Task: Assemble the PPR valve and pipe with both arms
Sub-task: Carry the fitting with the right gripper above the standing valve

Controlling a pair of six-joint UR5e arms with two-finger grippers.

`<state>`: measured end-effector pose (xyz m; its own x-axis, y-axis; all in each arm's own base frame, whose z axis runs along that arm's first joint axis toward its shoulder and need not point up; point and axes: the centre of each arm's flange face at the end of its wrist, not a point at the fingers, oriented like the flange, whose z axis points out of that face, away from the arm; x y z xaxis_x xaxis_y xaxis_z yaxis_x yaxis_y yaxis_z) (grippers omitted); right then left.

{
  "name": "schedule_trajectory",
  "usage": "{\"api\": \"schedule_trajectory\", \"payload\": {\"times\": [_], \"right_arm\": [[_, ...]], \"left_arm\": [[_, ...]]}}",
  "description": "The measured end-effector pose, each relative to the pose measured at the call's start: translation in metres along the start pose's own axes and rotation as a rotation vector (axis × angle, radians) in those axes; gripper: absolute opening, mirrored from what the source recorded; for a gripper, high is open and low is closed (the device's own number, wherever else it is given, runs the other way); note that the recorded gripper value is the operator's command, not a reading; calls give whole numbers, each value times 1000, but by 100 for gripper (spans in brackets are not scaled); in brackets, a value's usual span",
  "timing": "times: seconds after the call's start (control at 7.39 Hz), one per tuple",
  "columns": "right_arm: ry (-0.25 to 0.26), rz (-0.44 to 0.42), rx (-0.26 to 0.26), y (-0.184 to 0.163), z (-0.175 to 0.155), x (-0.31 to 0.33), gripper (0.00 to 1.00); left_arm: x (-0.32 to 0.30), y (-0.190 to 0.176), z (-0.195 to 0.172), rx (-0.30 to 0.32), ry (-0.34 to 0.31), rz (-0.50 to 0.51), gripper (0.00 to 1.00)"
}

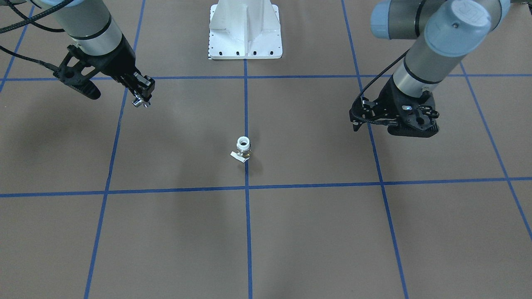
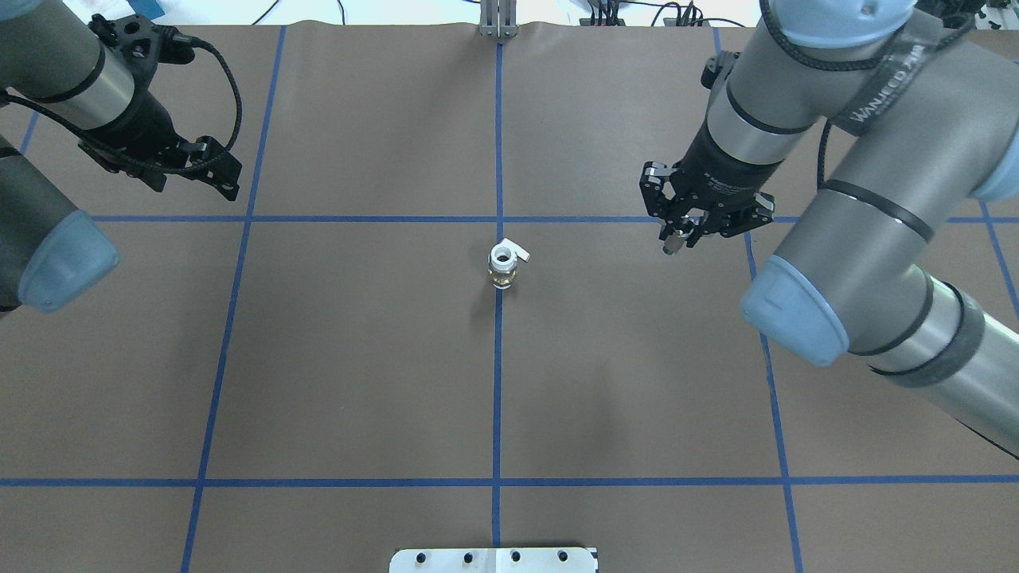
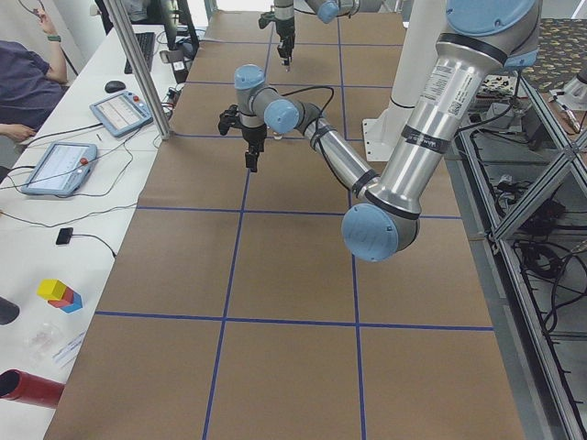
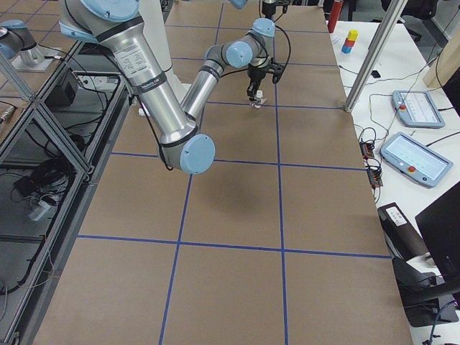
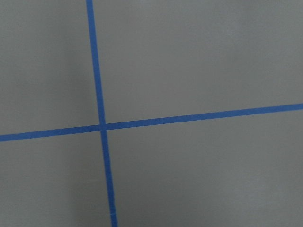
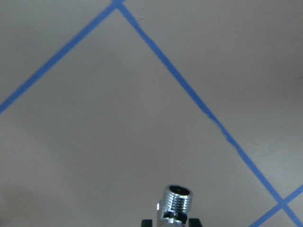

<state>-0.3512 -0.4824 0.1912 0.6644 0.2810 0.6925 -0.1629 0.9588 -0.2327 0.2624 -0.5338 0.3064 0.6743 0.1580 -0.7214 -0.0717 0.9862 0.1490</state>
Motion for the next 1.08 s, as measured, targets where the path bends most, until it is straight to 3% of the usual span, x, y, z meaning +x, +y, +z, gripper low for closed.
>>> {"api": "schedule_trajectory", "payload": {"times": [0.54,1.08], "right_arm": [[-24,-135,-9,-10,36,-91,0],[6,-174,-11,8,57,-162,0]], "left_arm": [[-41,-1,-7,-3,-8,45,100],[-46,0,0,-16,-12,44,100]]}}
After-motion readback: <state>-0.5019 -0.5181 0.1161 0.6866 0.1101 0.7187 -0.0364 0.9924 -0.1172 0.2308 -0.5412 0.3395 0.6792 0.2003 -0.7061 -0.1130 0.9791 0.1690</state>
